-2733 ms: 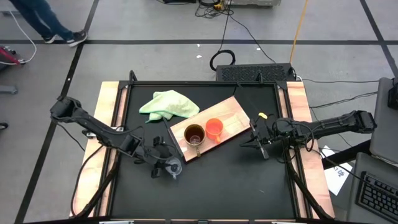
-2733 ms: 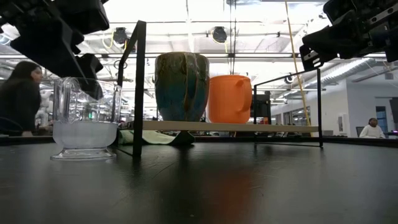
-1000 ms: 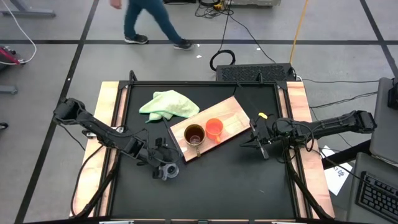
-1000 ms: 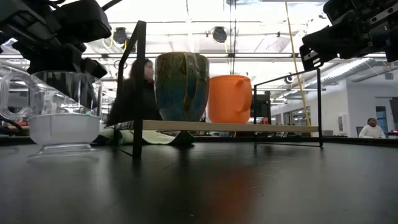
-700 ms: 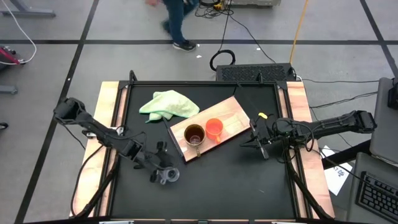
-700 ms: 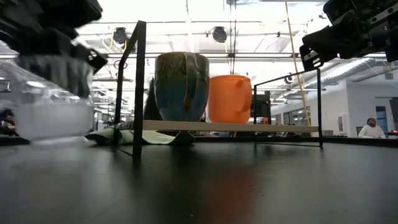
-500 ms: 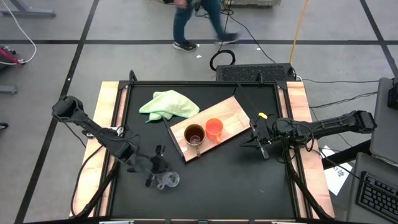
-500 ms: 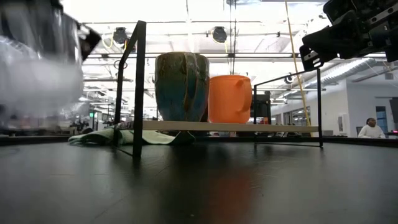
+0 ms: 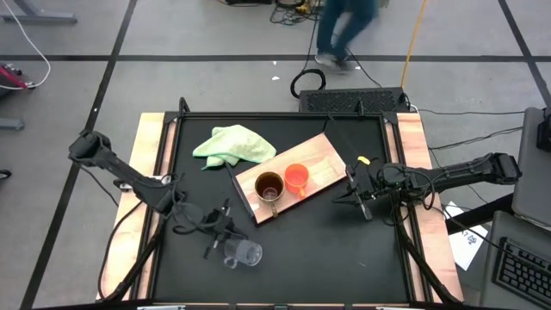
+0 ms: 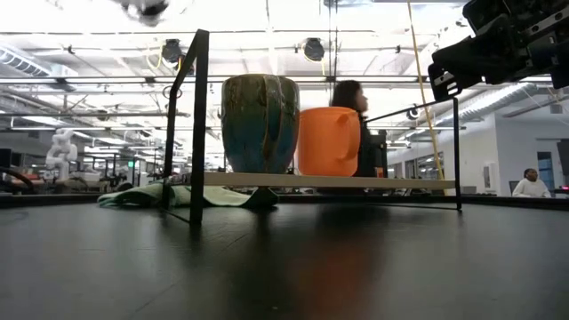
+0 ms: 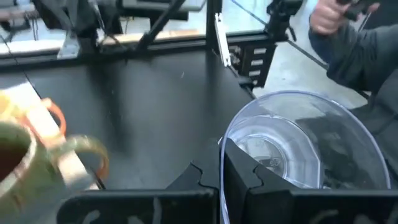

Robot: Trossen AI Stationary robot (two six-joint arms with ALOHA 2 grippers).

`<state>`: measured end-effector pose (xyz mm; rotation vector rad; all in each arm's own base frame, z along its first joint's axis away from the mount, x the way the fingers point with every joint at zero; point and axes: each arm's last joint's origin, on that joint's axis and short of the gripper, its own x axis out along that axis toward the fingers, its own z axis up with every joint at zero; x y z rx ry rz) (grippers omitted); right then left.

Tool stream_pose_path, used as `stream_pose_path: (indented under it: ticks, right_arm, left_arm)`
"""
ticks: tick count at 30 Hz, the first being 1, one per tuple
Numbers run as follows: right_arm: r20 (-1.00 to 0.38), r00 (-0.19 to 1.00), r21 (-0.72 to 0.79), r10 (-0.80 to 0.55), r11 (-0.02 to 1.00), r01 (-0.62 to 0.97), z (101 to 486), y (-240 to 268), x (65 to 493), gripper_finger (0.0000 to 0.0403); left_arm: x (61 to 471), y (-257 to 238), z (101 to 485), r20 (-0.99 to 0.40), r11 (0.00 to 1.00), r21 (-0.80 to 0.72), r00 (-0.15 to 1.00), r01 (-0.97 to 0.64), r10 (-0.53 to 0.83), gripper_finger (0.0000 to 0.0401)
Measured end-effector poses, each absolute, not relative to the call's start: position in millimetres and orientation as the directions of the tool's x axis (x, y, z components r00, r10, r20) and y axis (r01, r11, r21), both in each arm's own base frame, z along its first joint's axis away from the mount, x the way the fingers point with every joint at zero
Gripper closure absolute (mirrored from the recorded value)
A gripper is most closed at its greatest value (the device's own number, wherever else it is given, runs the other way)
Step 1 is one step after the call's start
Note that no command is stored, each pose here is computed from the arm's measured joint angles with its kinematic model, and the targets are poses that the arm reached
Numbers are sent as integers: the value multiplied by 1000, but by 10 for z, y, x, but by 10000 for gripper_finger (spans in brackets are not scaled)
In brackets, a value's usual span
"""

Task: Stack small to large cups/mugs on shelf
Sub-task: Put the transparent mug on the shelf

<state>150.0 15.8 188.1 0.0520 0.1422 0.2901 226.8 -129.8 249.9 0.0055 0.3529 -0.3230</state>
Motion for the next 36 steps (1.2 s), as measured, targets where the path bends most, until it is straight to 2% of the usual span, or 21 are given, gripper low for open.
stream_pose_path:
  ticks: [8, 12, 24, 29, 36]
  right_arm:
    - [-133, 948, 71, 289, 957, -281, 1880, 158, 1500, 403]
    - [-133, 948, 71, 289, 957, -281, 1880, 158, 1500, 403]
    - [-131, 948, 41, 289, 957, -286, 1881, 158, 1501, 403]
    - [-124, 949, 36, 289, 957, -286, 1889, 158, 1501, 403]
    - [-120, 949, 82, 290, 956, -282, 1895, 158, 1495, 403]
  left_arm:
    - [2386, -1289, 2941, -308, 935, 21, 892, 355, -331, 400]
    - [2497, -1238, 2978, -309, 937, 13, 893, 349, -328, 400]
    - [3116, -1472, 2811, -392, 904, -60, 823, 424, -412, 400]
    - [3407, -1622, 2606, -449, 884, -93, 773, 459, -448, 400]
    - [3839, -1668, 2363, -529, 903, -107, 745, 416, -406, 400]
